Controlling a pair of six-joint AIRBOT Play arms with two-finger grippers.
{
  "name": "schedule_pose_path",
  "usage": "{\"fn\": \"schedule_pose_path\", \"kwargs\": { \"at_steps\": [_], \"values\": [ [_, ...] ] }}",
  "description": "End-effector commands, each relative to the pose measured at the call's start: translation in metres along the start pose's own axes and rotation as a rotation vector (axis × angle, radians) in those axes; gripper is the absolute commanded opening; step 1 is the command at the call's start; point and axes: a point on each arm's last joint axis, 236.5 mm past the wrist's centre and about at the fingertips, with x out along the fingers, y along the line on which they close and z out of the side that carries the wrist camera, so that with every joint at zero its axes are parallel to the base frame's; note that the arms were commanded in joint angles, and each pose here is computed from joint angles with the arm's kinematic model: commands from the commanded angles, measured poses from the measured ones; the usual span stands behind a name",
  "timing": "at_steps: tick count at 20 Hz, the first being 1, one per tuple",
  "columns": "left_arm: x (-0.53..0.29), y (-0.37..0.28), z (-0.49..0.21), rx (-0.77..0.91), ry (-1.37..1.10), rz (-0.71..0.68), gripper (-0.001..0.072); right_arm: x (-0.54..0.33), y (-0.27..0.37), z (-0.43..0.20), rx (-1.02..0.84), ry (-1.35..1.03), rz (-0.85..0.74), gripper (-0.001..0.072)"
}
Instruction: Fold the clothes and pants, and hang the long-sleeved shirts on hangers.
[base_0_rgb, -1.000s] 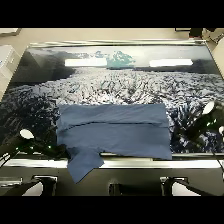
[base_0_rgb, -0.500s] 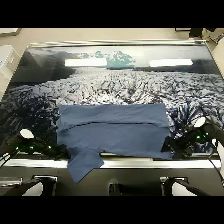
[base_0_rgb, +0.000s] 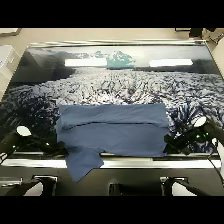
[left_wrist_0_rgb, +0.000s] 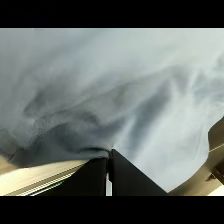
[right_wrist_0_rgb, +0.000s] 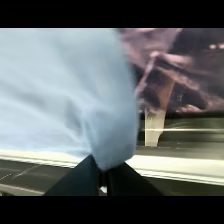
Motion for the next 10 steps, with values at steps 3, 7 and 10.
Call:
{"fn": "schedule_pose_path", "kwargs": {
  "at_steps": [3,7,10],
  "values": [
    [-0.069,-0.011,0.048,0.140,-0.148,0.133,0.0020,-0.066,0.032,0.038,-0.068,-0.155,0.038,0.0038],
    [-0.119,-0.033,0.115,0.161,-0.330,0.153,0.0021,-0.117,0.060,0.098,-0.127,-0.417,0.001,0.0037],
    [-0.140,-0.042,0.159,0.187,-0.374,0.160,0.0021,-0.130,0.076,0.138,-0.147,-0.500,-0.036,0.0037]
  ]
}}
